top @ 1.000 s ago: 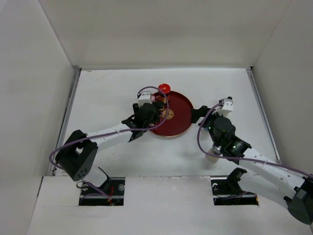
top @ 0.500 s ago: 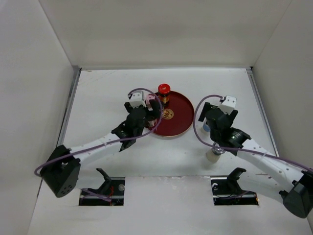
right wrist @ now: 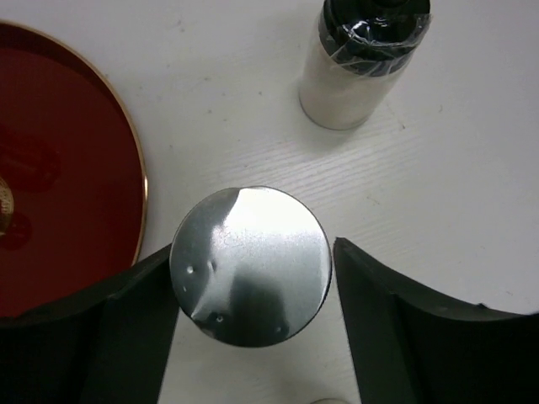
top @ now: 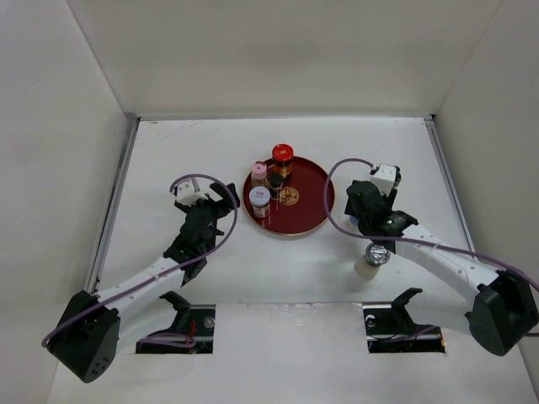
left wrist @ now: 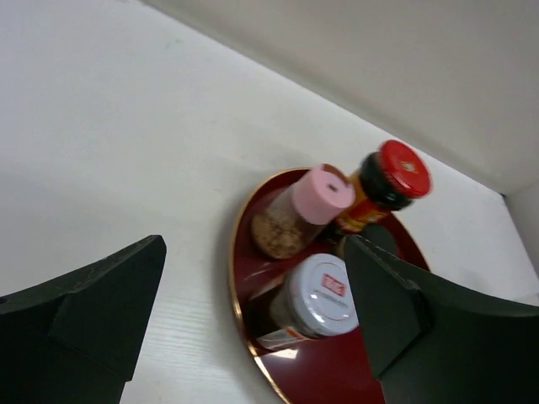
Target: Organize the condiment bottles
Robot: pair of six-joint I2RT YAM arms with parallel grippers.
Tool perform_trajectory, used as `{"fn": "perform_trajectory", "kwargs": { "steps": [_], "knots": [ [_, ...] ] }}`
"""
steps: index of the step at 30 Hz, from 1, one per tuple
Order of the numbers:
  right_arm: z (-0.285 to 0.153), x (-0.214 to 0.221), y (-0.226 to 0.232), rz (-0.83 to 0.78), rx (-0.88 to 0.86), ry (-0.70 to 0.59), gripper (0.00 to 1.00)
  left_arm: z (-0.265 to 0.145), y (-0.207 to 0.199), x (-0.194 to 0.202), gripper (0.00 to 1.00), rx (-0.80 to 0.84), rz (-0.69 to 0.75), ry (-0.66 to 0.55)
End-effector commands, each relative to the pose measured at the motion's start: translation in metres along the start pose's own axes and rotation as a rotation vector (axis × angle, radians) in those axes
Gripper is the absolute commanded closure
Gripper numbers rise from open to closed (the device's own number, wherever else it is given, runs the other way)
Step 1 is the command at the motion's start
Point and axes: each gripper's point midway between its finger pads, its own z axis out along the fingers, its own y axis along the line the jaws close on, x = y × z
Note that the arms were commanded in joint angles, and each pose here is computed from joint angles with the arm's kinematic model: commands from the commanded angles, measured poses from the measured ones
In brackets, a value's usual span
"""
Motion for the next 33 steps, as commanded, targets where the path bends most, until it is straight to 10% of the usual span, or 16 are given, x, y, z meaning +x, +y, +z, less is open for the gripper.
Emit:
{"fn": "perform_trajectory", "kwargs": {
  "steps": [1,4,16,33],
  "knots": [
    [0.003,-0.026,0.015,0.056,-0.025,-0.04,0.3,0.001,0.005,-0.016,0.13,-0.002,-0.125,-0.061],
    [-0.003,-0.049,0.011,0.087,0.0,-0.104,0.44,0.0,0.008,-0.013,0.14,0.005,-0.135,-0.065],
    [-0.023,-0.153,0.125,0.07,-0.294,-0.304,0.46,0.003,0.027,-0.005,0.13,-0.035,-0.149,-0.08],
    [0.081,-0.138,0.21,0.015,-0.35,-0.243,0.39,0.008,0.03,0.007,0.14,-0.044,-0.139,-0.057]
  ]
}}
